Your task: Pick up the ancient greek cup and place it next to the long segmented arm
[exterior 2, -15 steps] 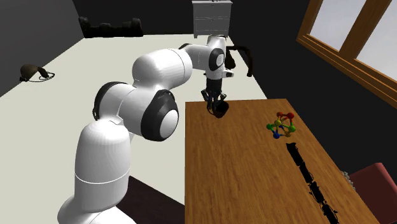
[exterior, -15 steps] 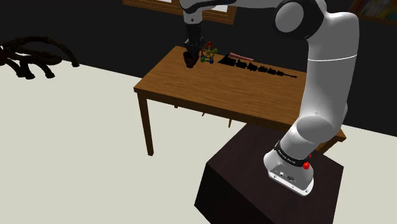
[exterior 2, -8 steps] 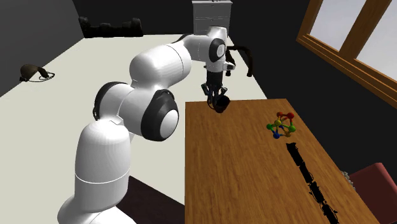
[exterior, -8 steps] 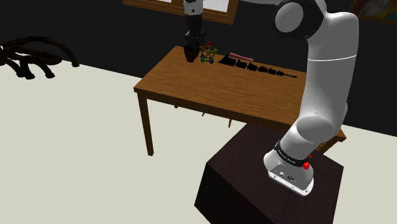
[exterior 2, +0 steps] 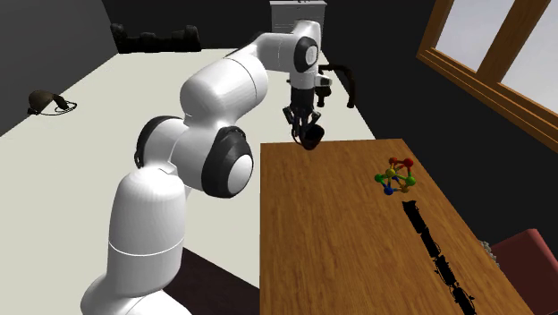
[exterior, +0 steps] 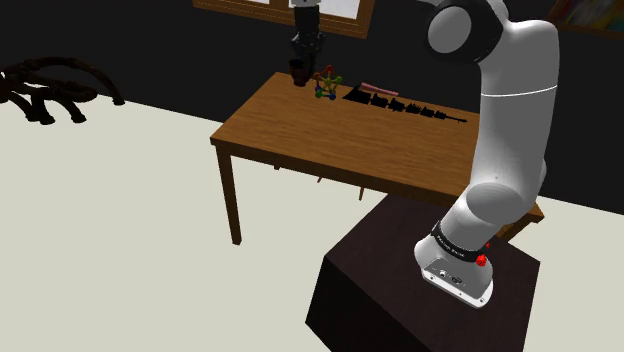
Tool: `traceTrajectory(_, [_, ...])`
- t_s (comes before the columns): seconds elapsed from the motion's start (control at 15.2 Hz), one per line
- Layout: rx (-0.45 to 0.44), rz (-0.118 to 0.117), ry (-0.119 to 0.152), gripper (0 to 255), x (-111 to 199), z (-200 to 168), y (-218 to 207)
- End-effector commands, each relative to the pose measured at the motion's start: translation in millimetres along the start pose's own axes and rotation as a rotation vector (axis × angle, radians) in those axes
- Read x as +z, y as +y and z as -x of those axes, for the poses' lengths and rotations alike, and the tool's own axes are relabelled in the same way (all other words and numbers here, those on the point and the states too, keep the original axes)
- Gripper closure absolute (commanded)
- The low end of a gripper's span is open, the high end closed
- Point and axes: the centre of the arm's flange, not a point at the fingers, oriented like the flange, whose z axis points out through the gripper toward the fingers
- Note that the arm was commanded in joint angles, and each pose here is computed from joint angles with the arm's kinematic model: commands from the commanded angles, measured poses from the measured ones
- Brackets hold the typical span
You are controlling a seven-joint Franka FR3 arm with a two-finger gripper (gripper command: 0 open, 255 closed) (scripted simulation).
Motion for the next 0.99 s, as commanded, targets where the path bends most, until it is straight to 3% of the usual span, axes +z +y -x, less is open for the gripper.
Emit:
traceTrajectory(0.0, [0.000, 0.000, 0.000, 255, -10.4, 2.3, 0.6])
traceTrajectory(0.4, [0.000, 0.000, 0.000, 255, -39.8, 7.1, 3.0])
traceTrajectory(0.92, [0.000, 0.000, 0.000, 255, -22.4, 75.6, 81.5])
